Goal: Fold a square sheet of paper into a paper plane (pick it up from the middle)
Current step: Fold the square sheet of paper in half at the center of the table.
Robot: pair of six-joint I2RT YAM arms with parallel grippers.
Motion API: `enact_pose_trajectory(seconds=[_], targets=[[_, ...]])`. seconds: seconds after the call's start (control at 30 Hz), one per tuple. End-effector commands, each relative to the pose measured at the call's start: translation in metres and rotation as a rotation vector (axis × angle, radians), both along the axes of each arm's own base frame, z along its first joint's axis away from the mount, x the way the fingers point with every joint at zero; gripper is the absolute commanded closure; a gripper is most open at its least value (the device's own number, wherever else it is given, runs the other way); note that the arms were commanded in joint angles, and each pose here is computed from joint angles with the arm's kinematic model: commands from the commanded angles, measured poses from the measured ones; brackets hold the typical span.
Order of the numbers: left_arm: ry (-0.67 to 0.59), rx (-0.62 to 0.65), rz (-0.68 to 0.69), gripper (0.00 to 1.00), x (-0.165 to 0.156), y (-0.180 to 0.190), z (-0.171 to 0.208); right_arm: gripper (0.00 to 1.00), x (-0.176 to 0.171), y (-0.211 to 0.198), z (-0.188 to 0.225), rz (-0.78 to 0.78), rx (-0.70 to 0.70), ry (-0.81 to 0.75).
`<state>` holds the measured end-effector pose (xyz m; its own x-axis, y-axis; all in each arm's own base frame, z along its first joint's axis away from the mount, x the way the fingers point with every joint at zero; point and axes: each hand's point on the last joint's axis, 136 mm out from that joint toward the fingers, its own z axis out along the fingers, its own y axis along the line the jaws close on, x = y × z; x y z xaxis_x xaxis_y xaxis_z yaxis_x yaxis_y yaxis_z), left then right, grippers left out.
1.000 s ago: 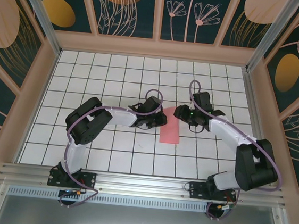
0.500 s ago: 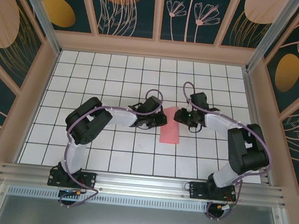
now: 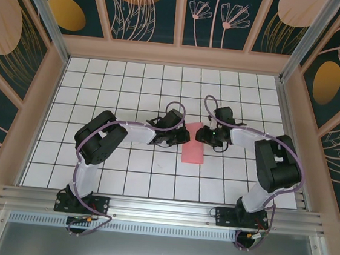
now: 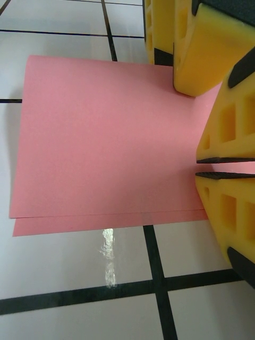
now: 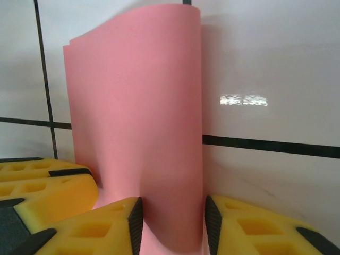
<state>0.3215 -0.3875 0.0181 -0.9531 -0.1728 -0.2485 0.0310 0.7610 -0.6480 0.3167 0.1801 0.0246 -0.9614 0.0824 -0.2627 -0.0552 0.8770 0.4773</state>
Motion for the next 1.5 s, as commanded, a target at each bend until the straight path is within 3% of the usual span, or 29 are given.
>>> enact_pose_trajectory(seconds=[0.0,0.23,0.57,0.9,1.47], targets=[[-0.008,0.035,-0.002,0.85,0.001,0.003,0.005,0.64,-0.009,-0.001,-0.009,0.029,0.0,0.029],[-0.072,-0.011,0.001,0.84,0.012,-0.006,0.037,0.67,-0.012,-0.008,-0.024,0.032,-0.075,0.049],[-0.146,0.004,0.082,0.81,0.021,0.011,0.059,0.66,-0.015,-0.009,-0.035,0.049,-0.159,0.055],[-0.119,0.0,0.069,0.8,0.018,0.009,0.049,0.62,-0.015,-0.007,-0.038,0.07,-0.191,0.051],[-0.022,0.023,0.029,0.82,0.008,0.002,0.017,0.63,-0.015,-0.008,-0.044,0.102,-0.243,0.043]])
